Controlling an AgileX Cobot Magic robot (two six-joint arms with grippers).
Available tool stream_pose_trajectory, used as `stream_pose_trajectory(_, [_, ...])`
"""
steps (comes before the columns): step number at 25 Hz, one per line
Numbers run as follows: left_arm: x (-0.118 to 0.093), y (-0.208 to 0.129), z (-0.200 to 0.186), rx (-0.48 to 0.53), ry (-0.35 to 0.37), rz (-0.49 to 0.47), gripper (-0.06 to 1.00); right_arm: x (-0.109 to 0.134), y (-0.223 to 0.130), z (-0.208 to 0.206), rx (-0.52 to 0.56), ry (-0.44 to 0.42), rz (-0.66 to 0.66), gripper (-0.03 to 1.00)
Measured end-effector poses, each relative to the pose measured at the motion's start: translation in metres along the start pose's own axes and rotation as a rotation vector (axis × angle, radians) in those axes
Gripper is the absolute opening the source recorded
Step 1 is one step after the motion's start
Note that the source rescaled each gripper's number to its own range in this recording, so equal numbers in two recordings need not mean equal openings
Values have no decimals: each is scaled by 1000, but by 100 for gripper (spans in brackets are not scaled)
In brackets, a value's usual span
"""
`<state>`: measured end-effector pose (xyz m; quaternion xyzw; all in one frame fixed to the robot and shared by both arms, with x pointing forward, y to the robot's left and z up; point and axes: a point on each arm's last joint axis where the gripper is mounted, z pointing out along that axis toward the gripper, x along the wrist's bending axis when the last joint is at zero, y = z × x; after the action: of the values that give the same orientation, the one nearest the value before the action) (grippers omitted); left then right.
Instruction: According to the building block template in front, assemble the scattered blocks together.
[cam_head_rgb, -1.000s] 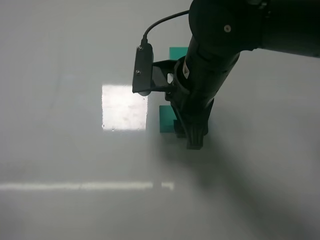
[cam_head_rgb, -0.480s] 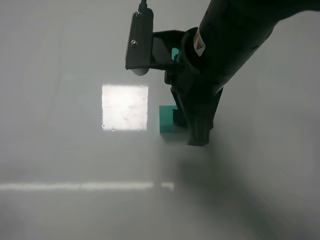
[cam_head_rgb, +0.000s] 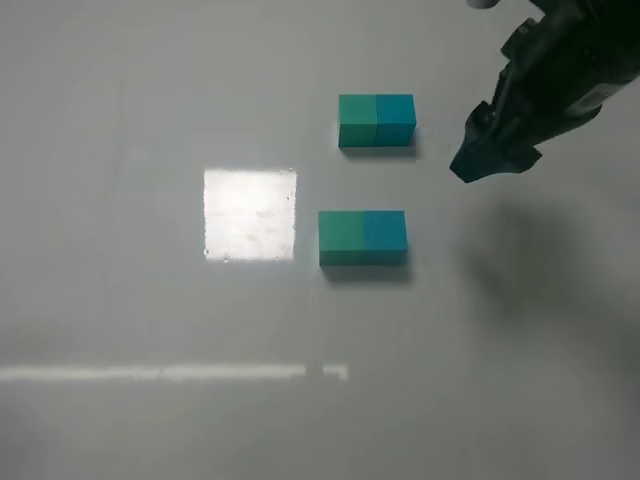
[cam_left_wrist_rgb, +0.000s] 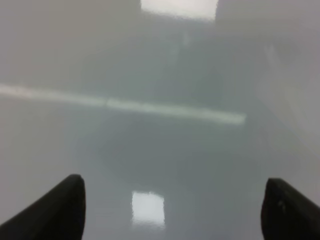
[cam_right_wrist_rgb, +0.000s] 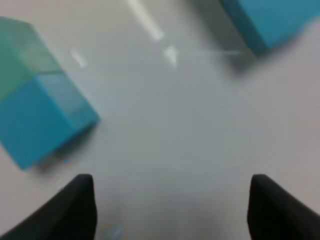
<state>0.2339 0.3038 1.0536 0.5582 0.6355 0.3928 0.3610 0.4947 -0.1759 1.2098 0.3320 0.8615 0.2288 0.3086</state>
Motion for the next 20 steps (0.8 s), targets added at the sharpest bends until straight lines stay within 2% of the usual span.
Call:
stream_pose_trajectory(4, [0, 0, 0, 0, 0, 0, 86, -61, -37, 0, 55, -77, 303, 56])
stream_pose_trajectory(8, [0, 0, 0, 0, 0, 0, 86, -85, -57, -10, 48, -93, 462, 54])
stream_pose_trajectory(13, [0, 0, 0, 0, 0, 0, 86, -84, -65, -35, 25, -137, 491, 53])
stream_pose_trajectory(20, [0, 0, 0, 0, 0, 0, 86, -53, -100, -41, 66, -128, 503, 53])
